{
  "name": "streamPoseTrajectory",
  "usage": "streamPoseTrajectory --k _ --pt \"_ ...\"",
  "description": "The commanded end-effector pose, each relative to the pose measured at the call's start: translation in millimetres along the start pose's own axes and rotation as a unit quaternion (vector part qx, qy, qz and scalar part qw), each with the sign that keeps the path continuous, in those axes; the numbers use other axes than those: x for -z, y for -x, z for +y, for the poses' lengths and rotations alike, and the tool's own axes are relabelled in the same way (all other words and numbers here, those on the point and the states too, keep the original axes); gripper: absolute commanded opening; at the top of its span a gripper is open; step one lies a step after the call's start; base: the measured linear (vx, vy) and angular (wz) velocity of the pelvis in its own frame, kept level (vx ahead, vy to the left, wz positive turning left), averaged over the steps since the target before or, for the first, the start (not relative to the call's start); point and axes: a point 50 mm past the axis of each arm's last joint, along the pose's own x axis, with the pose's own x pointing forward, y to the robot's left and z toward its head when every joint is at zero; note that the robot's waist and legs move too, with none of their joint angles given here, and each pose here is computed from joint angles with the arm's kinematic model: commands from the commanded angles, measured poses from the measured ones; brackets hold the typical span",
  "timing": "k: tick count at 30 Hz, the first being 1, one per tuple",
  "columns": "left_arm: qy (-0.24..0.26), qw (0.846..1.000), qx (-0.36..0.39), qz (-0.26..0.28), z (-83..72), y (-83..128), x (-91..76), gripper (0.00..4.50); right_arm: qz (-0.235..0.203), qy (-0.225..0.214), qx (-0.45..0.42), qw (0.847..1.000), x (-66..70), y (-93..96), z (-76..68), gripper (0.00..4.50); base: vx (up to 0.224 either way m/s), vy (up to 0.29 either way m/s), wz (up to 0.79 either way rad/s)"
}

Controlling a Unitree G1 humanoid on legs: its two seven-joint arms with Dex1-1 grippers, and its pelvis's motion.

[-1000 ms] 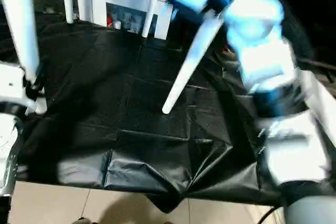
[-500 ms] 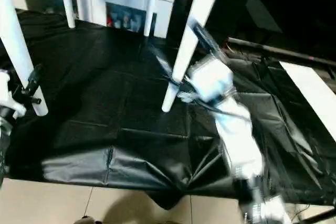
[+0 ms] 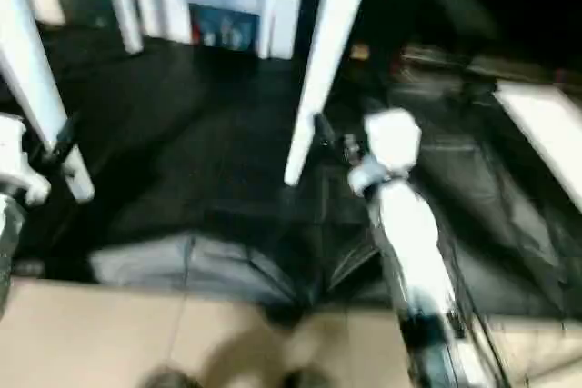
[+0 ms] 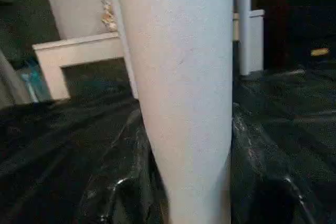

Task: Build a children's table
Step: Flip table

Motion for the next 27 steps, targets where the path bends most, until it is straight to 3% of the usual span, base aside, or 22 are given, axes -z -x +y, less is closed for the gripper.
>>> streamPoseTrajectory --k 1,7,14,21,27 --pt "-0.050 0.993 0.088 0.053 -15.3 5 14.0 1.61 0.000 -0.014 -0.003 1.000 -4.0 -9.1 -7.5 4.40 -0.170 -0.050 0.18" --pt "-0.042 0.991 0.112 0.060 -12.9 12 12.8 1.61 0.022 -0.007 -0.017 1.000 -6.5 -30.0 -8.3 4.40 0.000 -0.146 0.12" --pt "-0.060 0.989 0.114 0.069 2.8 19 11.0 1.61 0.055 -0.032 -0.072 0.995 -3.1 -45.0 -0.1 4.40 0.005 -0.053 0.05" --pt "-0.072 0.990 0.093 0.073 13.1 14 7.6 1.61 0.041 -0.026 -0.126 0.991 -5.2 -42.0 2.1 4.40 0.000 0.000 0.00" --pt "-0.085 0.990 0.081 0.080 20.1 8 6.5 1.61 0.026 -0.042 -0.241 0.969 2.4 -20.2 24.5 4.40 0.000 0.000 0.00"
